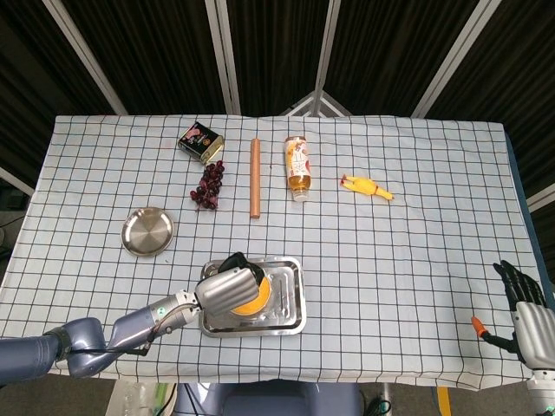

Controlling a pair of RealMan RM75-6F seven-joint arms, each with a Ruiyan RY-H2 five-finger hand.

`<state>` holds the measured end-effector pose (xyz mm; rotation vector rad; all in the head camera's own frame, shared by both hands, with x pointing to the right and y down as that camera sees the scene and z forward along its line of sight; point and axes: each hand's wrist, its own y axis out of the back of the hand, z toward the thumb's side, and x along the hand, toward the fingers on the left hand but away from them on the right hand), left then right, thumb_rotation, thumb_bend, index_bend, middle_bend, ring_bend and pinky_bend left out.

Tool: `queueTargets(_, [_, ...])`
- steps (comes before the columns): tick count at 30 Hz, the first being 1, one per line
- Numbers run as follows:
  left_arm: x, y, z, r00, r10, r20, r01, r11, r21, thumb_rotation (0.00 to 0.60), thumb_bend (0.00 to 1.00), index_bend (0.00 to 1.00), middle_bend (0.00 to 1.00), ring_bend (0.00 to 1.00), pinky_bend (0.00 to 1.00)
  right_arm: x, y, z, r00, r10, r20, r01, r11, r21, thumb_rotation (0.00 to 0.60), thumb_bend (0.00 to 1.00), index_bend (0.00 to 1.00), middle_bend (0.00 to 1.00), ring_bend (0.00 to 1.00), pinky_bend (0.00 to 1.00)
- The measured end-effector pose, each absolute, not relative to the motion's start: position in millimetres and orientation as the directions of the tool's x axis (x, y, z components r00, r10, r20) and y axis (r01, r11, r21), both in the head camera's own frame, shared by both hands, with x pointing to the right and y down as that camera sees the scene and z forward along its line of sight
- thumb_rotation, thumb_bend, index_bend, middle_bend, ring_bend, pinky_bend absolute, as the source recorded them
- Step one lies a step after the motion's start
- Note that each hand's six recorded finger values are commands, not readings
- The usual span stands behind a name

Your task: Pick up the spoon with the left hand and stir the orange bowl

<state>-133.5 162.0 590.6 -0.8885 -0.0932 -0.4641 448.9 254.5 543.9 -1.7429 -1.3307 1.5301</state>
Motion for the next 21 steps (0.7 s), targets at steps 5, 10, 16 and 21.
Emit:
queueTargets(5, [-143, 169, 599, 0.892, -0.335, 0.304, 0.446, 0.544, -0.711, 0.6, 0.57, 0.81, 1.0, 1.0, 1.0, 449, 254, 544, -0.088, 0.872, -0.481, 0.355, -0.424, -0.833, 0.6, 0.34, 0.0, 0.0, 0.0, 0.0])
queueTargets(10, [-144, 164, 597, 0.885, -0.372, 0.279, 0.448, 0.521, -0.726, 0.6, 0.57, 0.81, 1.0, 1.0, 1.0, 448, 255, 544, -0.09, 0.871, -0.483, 0.355, -0.425, -0.833, 0.6, 0.34, 0.0, 0.0, 0.0, 0.0])
queueTargets(16, [-146, 152, 591, 0.874, -0.426, 0.233, 0.446, 0.512, -0.734, 0.6, 0.57, 0.81, 1.0, 1.0, 1.0, 449, 255, 544, -0.093, 0.87, -0.484, 0.358, -0.425, -0.832, 0.6, 0.34, 0.0, 0.0, 0.0, 0.0])
queueTargets(21, [-155, 152, 601, 0.861, -0.422, 0.282, 0.482, 0.505, -0.716, 0.6, 0.57, 0.81, 1.0, 1.0, 1.0, 449, 254, 544, -0.092, 0.871, -0.483, 0.357, -0.424, -0.832, 0.6, 0.34, 0.0, 0.0, 0.0, 0.0])
